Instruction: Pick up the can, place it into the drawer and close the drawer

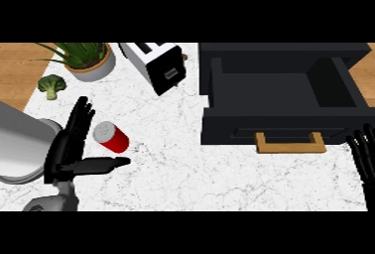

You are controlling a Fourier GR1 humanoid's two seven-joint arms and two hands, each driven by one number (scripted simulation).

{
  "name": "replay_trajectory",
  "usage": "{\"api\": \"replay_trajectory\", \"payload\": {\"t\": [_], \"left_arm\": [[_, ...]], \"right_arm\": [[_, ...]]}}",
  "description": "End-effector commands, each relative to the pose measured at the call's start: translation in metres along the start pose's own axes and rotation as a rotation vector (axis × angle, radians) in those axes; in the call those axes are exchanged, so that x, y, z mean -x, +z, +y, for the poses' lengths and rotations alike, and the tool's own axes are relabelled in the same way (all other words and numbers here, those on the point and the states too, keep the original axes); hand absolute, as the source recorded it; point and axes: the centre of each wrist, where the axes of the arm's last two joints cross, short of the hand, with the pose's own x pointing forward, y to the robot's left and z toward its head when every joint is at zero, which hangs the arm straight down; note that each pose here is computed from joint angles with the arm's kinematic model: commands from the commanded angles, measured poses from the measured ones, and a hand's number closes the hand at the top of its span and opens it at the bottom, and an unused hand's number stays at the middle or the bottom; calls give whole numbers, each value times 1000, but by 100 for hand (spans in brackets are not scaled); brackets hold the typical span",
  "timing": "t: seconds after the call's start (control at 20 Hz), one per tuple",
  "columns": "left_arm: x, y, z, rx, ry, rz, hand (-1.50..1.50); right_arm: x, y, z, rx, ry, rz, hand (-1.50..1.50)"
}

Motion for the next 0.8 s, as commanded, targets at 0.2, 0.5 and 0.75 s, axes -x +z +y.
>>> {"api": "replay_trajectory", "payload": {"t": [0.2, 0.5, 0.75], "left_arm": [[42, 1, 15, -4, -17, 21, -150], [39, 3, 34, -23, -33, 38, -150], [72, 0, 29, -18, -6, 56, -150]], "right_arm": [[-7, 2, -2, -4, 1, 1, -150], [-3, 2, 3, 16, -5, -19, -150], [-2, -9, 0, 7, 14, -6, -150]]}}
